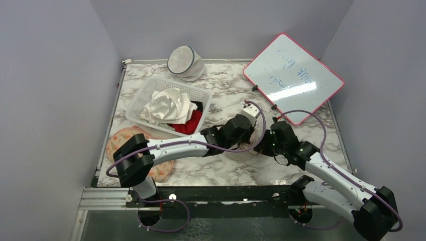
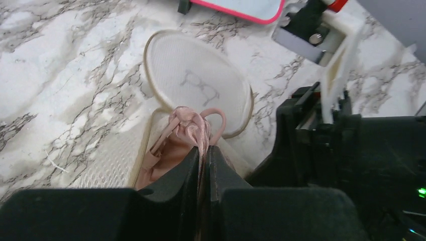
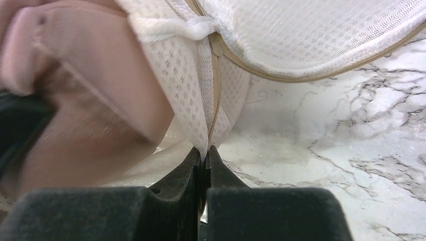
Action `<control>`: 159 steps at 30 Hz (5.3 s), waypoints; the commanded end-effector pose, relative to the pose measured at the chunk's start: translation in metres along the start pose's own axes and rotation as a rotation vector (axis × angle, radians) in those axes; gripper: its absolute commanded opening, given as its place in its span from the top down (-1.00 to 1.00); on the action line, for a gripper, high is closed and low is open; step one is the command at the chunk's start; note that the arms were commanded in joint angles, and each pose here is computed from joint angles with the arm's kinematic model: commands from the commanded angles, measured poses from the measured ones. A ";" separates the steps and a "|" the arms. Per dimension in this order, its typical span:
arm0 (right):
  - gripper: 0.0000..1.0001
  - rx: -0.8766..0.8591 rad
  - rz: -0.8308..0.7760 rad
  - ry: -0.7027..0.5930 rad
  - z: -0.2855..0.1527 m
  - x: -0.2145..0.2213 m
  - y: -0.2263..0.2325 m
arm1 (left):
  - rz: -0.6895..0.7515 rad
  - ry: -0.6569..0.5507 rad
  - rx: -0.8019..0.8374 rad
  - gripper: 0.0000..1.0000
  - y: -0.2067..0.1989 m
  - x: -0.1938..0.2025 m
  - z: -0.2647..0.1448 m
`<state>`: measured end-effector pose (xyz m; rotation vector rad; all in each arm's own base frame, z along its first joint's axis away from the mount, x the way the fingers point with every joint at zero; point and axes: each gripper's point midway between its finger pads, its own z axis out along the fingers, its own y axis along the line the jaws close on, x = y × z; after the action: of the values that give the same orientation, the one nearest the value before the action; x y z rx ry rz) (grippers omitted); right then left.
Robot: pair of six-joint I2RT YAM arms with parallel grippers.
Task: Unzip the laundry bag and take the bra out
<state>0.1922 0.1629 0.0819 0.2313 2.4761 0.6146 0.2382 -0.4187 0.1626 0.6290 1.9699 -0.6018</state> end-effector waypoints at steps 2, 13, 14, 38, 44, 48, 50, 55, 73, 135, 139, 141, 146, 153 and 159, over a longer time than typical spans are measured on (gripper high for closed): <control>0.98 -0.057 0.004 0.000 -0.003 -0.003 0.014 | -0.027 -0.027 0.160 1.00 -0.028 -0.017 -0.021; 0.98 0.004 -0.012 -0.071 -0.019 -0.020 0.007 | 0.003 -0.213 0.441 1.00 -0.064 -0.060 -0.074; 0.98 0.011 -0.014 -0.072 -0.019 -0.021 0.007 | -0.012 -0.239 0.434 1.00 -0.062 -0.070 -0.081; 0.96 -0.018 -0.028 -0.070 -0.022 -0.019 0.010 | 0.021 -0.222 -0.388 1.00 0.164 -0.156 -0.159; 0.96 -0.029 -0.022 -0.059 -0.019 -0.015 0.010 | 0.061 -0.185 -0.545 1.00 0.224 -0.157 -0.162; 0.96 -0.027 -0.021 -0.054 -0.018 -0.014 0.010 | 0.087 -0.141 -0.614 1.00 0.247 -0.146 -0.150; 0.96 -0.022 -0.022 -0.052 -0.017 -0.014 0.009 | 0.115 -0.107 -0.630 1.00 0.256 -0.135 -0.138; 0.96 -0.011 -0.027 -0.033 -0.014 -0.012 0.008 | 0.179 -0.030 -0.656 1.00 0.276 -0.102 -0.103; 0.95 -0.018 -0.021 -0.011 -0.011 -0.006 0.007 | 0.212 0.308 -0.655 1.00 0.301 0.040 -0.043; -0.66 -0.041 0.265 -0.102 0.004 -0.094 -0.054 | 0.219 -0.219 -0.537 -0.95 0.252 -0.057 -0.113; -0.62 -0.021 0.324 -0.106 0.015 -0.080 -0.076 | 0.217 -0.221 -0.543 -0.96 0.253 -0.057 -0.114; -0.57 -0.041 0.334 -0.109 0.021 -0.076 -0.079 | 0.218 -0.219 -0.540 -0.96 0.252 -0.056 -0.113; -0.34 -0.080 0.354 -0.094 0.035 -0.068 -0.080 | 0.219 -0.211 -0.533 -0.96 0.252 -0.055 -0.109; -0.09 -0.139 0.459 -0.094 0.048 -0.047 -0.081 | 0.215 -0.214 -0.530 -0.96 0.251 -0.056 -0.110; 0.33 -0.215 0.477 -0.159 0.054 -0.045 -0.079 | 0.213 -0.211 -0.529 -0.96 0.251 -0.054 -0.109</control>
<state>0.2540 0.0970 0.0273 0.7672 2.2578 0.9471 0.3537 -0.1663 0.2123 0.4220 1.7586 0.0252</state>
